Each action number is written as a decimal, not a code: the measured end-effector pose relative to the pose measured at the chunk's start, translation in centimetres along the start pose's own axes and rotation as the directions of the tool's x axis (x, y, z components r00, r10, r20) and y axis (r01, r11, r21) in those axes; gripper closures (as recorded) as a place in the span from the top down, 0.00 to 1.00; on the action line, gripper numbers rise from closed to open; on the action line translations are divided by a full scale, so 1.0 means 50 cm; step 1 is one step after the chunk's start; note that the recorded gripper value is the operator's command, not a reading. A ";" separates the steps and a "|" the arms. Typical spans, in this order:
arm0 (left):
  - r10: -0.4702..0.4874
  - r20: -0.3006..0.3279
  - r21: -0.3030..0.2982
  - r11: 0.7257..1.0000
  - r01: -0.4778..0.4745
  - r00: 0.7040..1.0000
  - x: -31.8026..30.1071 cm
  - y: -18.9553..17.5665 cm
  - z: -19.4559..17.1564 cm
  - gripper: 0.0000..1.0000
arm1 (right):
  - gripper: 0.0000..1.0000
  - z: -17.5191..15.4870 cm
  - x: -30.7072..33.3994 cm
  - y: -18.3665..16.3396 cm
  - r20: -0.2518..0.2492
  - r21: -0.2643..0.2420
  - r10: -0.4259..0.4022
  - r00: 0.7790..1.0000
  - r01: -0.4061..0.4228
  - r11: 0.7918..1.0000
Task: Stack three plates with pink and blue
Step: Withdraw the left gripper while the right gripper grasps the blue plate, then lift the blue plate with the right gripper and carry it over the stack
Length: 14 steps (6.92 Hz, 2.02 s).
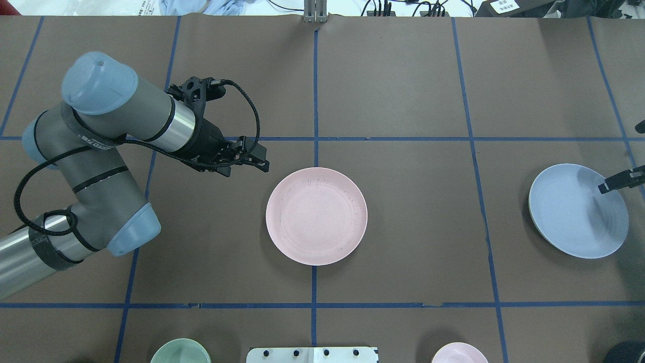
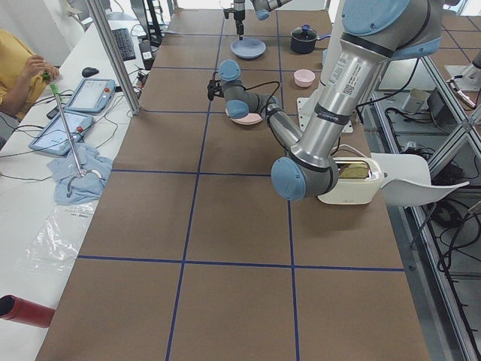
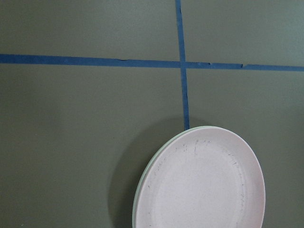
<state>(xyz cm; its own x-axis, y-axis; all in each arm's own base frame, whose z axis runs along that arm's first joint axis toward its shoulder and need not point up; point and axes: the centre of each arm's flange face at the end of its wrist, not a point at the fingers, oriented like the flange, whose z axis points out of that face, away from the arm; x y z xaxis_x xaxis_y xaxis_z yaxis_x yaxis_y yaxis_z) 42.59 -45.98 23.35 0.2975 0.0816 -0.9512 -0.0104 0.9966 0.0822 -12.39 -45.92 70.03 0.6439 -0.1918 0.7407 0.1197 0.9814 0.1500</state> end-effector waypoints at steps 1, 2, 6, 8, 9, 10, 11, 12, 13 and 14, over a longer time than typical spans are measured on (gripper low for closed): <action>0.002 -0.004 0.004 1.000 -0.002 1.000 0.003 0.001 -0.008 1.00 | 0.00 0.003 -0.005 -0.002 0.006 -0.001 0.009 1.000 -0.009 1.000; 0.004 -0.008 0.008 1.000 -0.004 1.000 0.004 0.002 -0.015 1.00 | 0.00 0.001 -0.018 -0.005 0.026 -0.005 0.008 1.000 -0.008 1.000; 0.011 -0.016 0.024 1.000 -0.010 1.000 -0.023 0.027 -0.063 1.00 | 0.00 -0.104 -0.156 -0.023 0.162 0.035 0.058 0.985 -0.065 0.997; 0.042 -0.001 0.050 0.998 -0.042 0.999 -0.079 0.040 -0.122 1.00 | 0.00 -0.170 -0.308 -0.060 0.244 0.045 0.132 0.961 -0.147 0.988; 0.074 0.016 0.059 0.995 -0.075 0.997 -0.124 0.043 -0.158 1.00 | 0.00 -0.181 -0.409 -0.093 0.286 0.029 0.168 0.943 -0.183 0.983; 0.099 0.032 0.065 0.993 -0.101 0.995 -0.162 0.038 -0.190 1.00 | 0.00 -0.172 -0.520 -0.120 0.319 0.002 0.193 0.928 -0.204 0.979; 0.111 0.042 0.067 0.991 -0.114 0.993 -0.185 0.032 -0.209 1.00 | 0.00 -0.154 -0.642 -0.140 0.344 -0.020 0.216 0.914 -0.223 0.975; 0.113 0.049 0.066 0.991 -0.116 0.992 -0.195 0.028 -0.215 1.00 | 0.00 -0.131 -0.757 -0.144 0.362 -0.035 0.241 0.900 -0.245 0.969; 0.113 0.053 0.064 0.991 -0.116 0.992 -0.200 0.027 -0.215 1.00 | 0.00 -0.102 -0.857 -0.134 0.372 -0.038 0.257 0.892 -0.261 0.964; 0.111 0.055 0.063 0.991 -0.114 0.992 -0.204 0.026 -0.214 1.00 | 0.00 -0.069 -0.933 -0.115 0.373 -0.031 0.256 0.892 -0.264 0.964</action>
<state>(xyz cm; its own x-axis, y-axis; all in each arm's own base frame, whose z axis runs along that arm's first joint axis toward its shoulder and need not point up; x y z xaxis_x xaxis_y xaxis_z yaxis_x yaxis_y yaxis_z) 29.32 -45.34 29.95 0.3463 0.1908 -0.9185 0.0158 0.9778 0.2091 -40.51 -42.57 32.34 0.3229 0.0771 0.9433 -0.0313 0.9970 -0.0708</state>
